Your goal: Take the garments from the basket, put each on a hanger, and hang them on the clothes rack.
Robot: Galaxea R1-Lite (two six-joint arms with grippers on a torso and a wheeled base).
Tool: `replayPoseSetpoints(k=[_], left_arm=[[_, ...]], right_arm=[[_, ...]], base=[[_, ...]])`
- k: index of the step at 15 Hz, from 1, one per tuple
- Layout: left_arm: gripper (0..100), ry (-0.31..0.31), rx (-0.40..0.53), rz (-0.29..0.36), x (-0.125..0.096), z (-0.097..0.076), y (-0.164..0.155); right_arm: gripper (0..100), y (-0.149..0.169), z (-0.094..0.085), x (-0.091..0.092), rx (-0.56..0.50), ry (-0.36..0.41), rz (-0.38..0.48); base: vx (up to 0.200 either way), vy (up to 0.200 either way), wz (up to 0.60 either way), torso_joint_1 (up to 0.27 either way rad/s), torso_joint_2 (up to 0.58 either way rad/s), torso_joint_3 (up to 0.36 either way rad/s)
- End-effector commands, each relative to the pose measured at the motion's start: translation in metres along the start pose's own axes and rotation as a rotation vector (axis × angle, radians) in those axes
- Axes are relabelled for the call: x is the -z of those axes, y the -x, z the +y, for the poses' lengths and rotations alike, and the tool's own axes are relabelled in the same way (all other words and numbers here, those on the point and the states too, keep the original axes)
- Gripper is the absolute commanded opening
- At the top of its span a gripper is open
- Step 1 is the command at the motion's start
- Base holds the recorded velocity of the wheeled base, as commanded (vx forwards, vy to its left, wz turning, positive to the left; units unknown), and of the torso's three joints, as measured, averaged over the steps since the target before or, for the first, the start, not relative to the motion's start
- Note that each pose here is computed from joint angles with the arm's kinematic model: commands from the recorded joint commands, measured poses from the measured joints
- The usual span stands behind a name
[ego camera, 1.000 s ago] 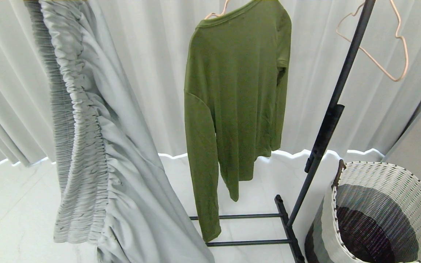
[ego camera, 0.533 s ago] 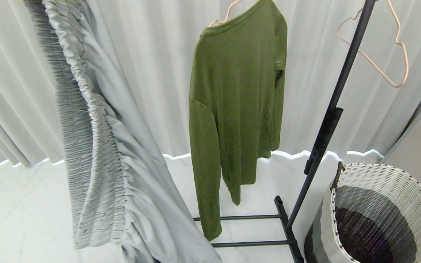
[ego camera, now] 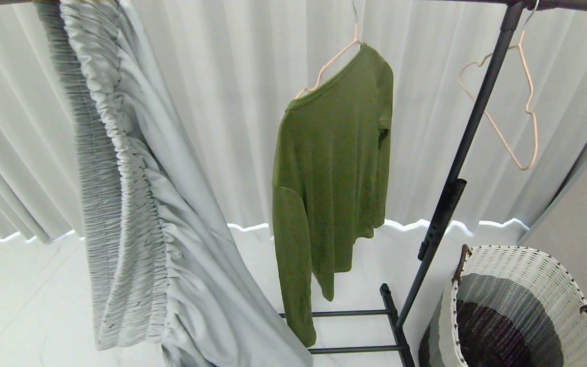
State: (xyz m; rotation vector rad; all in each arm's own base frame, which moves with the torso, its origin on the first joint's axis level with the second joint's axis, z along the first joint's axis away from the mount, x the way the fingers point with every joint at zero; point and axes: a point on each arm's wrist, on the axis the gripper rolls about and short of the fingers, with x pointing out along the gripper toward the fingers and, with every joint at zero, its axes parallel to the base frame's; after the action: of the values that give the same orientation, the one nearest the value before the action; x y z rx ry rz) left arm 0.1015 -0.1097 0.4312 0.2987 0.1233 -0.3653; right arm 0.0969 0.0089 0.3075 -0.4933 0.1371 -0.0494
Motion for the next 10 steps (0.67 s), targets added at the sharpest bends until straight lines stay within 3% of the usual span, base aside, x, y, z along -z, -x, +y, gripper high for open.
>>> replayPoseSetpoints(k=[1,5,7,10], left_arm=[[0,-0.001,0.0,0.001,0.002,0.001,0.002],[0,0.0,0.0,-0.001,0.003,0.002,0.004],[0,-0.002,-0.001,0.001,0.003,0.002,0.003],[0,-0.005,-0.001,0.001,0.003,0.002,0.003]], right_arm=[[100,-0.001,0.0,-0.001,-0.001,-0.001,0.0],[100,-0.012,0.002,-0.009,-0.077,-0.035,-0.106],[100,-0.022,0.003,-0.012,-0.09,-0.087,-0.123],[100,-0.026,0.007,-0.012,-0.205,-0.159,-0.15]], base=[[0.0,0.0,0.0,0.163,-0.45,-0.315],[0.0,0.0,0.0,0.166,-0.47,-0.304],[0.0,0.0,0.0,0.198,-0.49,-0.3],[0.0,0.0,0.0,0.204,-0.5,-0.295]])
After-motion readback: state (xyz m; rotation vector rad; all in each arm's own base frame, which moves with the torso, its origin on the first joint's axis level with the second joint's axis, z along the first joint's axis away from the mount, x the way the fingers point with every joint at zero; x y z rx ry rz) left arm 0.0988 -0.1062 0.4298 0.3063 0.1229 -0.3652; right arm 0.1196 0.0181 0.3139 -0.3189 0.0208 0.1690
